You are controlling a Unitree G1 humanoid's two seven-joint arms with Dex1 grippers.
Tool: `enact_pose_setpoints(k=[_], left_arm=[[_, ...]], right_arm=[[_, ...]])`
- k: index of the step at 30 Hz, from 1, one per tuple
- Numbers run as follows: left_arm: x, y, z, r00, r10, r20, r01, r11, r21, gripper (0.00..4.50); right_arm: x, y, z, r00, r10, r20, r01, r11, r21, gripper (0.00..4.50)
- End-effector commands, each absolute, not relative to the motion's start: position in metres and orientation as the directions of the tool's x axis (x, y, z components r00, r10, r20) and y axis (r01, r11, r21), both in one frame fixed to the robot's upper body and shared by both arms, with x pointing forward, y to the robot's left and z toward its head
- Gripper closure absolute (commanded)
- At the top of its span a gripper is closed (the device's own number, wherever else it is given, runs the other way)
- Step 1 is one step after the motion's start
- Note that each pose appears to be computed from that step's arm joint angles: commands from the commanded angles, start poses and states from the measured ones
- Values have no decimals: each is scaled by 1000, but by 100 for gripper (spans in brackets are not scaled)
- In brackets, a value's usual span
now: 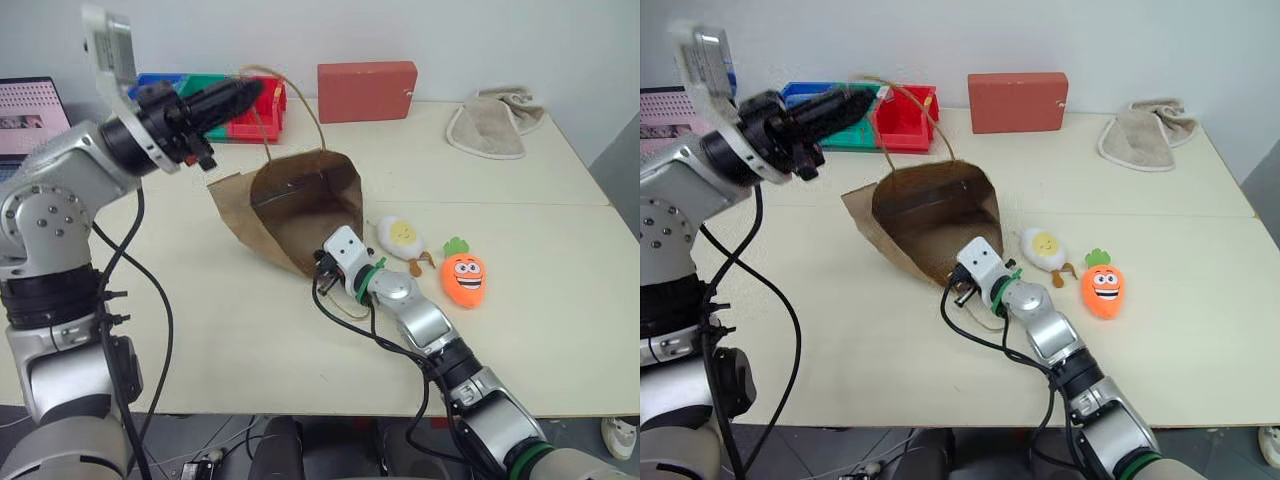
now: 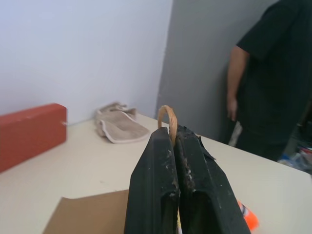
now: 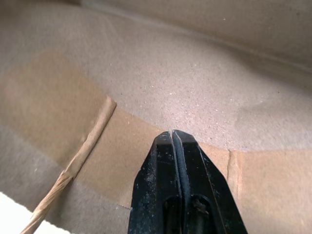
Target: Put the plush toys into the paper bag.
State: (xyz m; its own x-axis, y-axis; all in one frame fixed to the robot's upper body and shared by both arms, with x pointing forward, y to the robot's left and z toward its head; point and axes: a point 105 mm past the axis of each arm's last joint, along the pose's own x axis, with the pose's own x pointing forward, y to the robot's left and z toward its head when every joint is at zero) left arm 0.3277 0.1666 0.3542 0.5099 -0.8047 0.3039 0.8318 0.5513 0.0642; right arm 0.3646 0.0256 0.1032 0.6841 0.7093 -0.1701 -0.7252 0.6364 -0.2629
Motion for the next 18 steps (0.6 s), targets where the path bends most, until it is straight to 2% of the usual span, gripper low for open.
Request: enact_pose_setpoints(k=[1,10,14,18], left_arm=[[316,175,383,485,-774,408,803,579,144,450],[317,162,338,484,-833,268,832,533,155,450],[309,153,300,445,-884,142,873,464,152,450],[304,148,286,423,-900,102,889,434,143,450]], right_arm=[[370,25,111,699,700,-144,-711,660,-243,446],[374,23,119,711,692,-127,-701,680,-217,446],[368,28,143,684,726,-70,-719,656,-231,446],[355,25,165,636,772,-26,-750,609,-256,446]])
